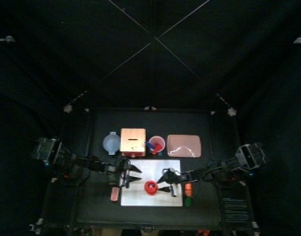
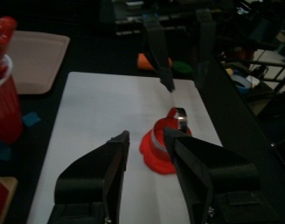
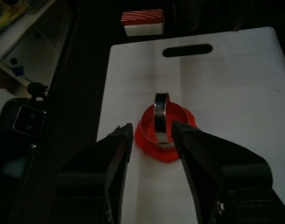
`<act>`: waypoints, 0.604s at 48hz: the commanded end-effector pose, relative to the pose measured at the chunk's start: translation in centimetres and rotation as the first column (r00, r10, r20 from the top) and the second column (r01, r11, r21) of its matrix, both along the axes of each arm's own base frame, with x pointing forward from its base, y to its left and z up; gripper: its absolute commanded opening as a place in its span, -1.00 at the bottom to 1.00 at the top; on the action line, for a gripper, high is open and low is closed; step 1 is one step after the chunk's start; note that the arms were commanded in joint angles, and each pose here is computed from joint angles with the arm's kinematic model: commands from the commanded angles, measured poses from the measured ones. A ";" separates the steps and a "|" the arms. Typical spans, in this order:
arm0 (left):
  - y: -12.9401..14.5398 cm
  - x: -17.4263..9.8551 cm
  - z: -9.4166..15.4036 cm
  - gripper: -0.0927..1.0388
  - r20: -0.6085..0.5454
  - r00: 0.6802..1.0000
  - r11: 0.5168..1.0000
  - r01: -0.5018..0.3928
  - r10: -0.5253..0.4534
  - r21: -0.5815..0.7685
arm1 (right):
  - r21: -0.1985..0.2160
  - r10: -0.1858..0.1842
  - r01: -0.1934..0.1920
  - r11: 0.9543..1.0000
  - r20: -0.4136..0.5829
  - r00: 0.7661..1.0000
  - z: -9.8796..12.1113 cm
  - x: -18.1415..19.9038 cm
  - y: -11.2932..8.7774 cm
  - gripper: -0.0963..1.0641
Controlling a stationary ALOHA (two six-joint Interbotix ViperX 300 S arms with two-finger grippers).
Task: Get the cutter from the drawer then cut the dough then place the extra dough in the bowl
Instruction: Cut the dough
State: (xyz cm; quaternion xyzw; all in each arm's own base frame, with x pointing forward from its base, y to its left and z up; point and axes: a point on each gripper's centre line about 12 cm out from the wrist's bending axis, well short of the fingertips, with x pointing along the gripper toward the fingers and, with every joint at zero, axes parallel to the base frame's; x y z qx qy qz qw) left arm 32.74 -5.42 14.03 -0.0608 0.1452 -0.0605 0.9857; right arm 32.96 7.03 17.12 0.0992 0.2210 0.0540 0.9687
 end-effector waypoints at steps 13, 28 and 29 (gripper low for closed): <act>-2.3 1.1 -1.9 0.62 0.110 0.994 1.000 0.015 -0.014 -0.005 | 0.074 -0.112 0.101 0.992 0.160 0.981 -0.7 -0.7 -0.4 0.52; -4.3 2.0 -2.6 0.62 0.137 0.990 1.000 -0.010 0.009 0.005 | 0.068 -0.092 0.083 0.994 0.135 0.987 -2.7 0.8 1.4 0.52; -4.3 2.1 -2.6 0.62 0.138 0.990 1.000 -0.013 0.012 0.006 | 0.068 -0.092 0.083 0.994 0.134 0.987 -2.8 0.8 1.4 0.52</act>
